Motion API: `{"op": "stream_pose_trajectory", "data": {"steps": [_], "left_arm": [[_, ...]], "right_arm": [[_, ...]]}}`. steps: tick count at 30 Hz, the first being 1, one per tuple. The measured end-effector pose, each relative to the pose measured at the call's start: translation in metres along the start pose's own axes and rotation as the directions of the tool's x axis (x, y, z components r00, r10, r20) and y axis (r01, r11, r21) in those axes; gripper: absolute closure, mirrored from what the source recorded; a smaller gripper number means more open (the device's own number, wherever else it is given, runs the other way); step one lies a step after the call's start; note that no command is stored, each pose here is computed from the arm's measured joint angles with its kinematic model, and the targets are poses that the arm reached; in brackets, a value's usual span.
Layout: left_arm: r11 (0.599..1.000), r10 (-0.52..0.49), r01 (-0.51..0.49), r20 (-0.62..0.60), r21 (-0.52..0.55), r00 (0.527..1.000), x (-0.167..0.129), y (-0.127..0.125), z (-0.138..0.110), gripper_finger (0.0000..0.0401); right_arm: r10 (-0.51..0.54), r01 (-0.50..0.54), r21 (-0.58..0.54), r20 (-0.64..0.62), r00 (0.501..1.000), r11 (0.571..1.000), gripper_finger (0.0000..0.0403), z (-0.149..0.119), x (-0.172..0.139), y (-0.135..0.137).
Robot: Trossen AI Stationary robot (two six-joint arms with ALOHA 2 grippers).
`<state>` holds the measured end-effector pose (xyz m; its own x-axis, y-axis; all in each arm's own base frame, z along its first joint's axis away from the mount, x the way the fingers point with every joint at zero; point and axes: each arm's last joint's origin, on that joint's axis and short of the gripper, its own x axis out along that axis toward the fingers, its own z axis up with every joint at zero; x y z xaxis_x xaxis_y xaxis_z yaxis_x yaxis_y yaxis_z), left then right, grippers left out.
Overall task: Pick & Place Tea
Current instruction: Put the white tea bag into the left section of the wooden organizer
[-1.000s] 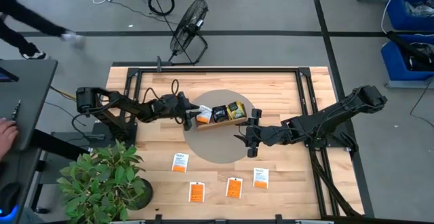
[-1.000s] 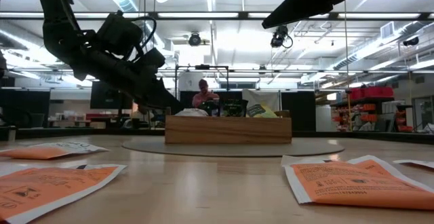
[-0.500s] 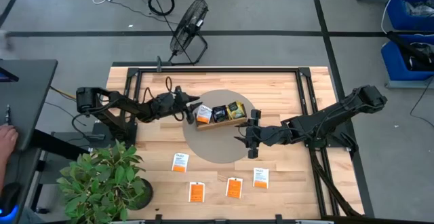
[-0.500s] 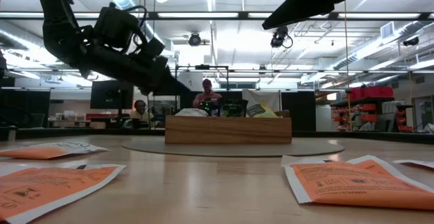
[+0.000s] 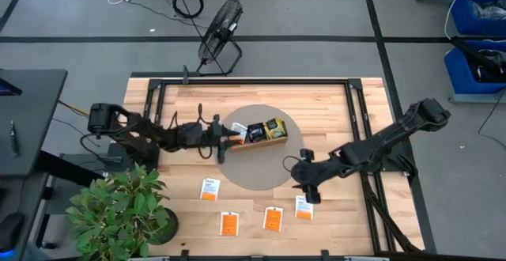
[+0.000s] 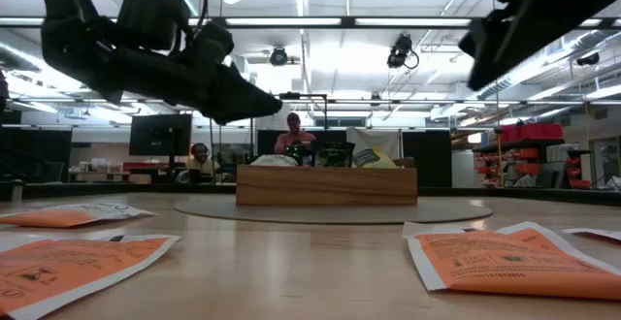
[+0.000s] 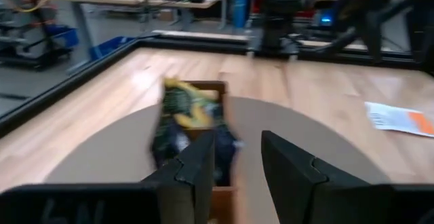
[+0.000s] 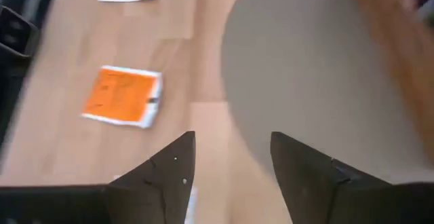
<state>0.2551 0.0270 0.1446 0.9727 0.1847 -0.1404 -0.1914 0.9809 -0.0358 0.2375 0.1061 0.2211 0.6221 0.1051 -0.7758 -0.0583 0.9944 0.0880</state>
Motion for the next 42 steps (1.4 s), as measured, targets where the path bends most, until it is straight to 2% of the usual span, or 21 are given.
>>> {"op": "stream_pose_trajectory", "data": {"steps": [5, 11, 16, 19, 24, 36, 42], "left_arm": [[0.999, -0.05, 0.05, 0.009, 0.009, 0.999, -0.002, -0.018, 0.0, 0.0275], [1.0, -0.022, 0.022, 0.009, 0.017, 1.0, -0.004, -0.025, 0.0, 0.0275], [1.0, -0.019, 0.019, 0.004, 0.018, 1.0, -0.004, -0.026, -0.001, 0.0275], [1.0, -0.019, 0.019, 0.002, 0.02, 1.0, -0.004, -0.026, -0.001, 0.0275], [1.0, -0.018, 0.018, -0.003, 0.024, 1.0, -0.003, -0.025, -0.001, 0.0275], [1.0, -0.016, 0.016, -0.01, 0.026, 1.0, -0.003, -0.025, -0.002, 0.0275], [0.999, -0.016, 0.016, -0.015, 0.028, 1.0, -0.003, -0.025, -0.003, 0.0275]], "right_arm": [[0.045, -0.041, 0.088, -0.05, 0.998, 0.995, 0.0202, -0.011, 0.003, 0.019], [0.05, -0.027, 0.118, -0.192, 0.98, 0.993, 0.0202, -0.034, 0.032, 0.044], [0.021, 0.027, 0.128, -0.362, 0.932, 0.991, 0.0202, -0.056, 0.054, 0.05], [0.052, 0.022, 0.163, -0.44, 0.896, 0.986, 0.0202, -0.062, 0.056, 0.05], [0.055, 0.036, 0.196, -0.441, 0.896, 0.98, 0.0202, -0.062, 0.053, 0.049], [0.0, 0.095, 0.173, -0.48, 0.877, 0.98, 0.0202, -0.054, 0.044, 0.049], [-0.023, 0.116, 0.163, -0.482, 0.876, 0.98, 0.0202, -0.057, 0.05, 0.05]]}}
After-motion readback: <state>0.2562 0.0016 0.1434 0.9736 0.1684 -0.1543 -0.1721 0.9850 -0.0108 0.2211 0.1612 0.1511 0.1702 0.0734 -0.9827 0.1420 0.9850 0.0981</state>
